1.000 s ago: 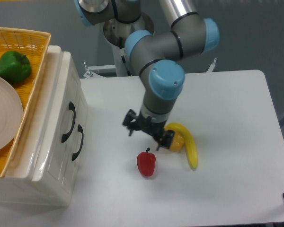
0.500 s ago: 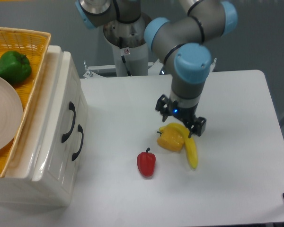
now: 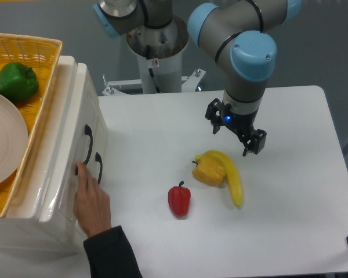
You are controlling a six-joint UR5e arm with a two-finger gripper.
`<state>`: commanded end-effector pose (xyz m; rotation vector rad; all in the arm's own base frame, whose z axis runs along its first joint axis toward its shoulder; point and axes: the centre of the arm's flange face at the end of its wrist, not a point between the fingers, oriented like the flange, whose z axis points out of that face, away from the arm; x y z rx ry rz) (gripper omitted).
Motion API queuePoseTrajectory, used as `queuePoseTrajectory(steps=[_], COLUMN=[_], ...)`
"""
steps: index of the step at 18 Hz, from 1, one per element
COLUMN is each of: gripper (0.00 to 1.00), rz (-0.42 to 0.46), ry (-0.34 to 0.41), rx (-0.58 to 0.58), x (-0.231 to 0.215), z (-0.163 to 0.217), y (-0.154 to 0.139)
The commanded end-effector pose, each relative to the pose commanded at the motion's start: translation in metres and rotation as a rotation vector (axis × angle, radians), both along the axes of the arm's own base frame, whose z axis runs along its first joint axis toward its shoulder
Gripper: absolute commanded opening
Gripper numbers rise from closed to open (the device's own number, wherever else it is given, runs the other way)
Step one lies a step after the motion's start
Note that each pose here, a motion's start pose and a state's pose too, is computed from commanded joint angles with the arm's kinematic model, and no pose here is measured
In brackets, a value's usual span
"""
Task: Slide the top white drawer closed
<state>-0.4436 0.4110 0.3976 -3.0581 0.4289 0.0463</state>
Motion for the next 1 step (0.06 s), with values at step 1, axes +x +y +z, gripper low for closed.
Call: queuePoseTrajectory(steps=[1], gripper=[1.00], rz=[0.005], ry=[-0.003], rx=[0.000], x=[-0.0003], z=[-0.0012], y=[-0.0028])
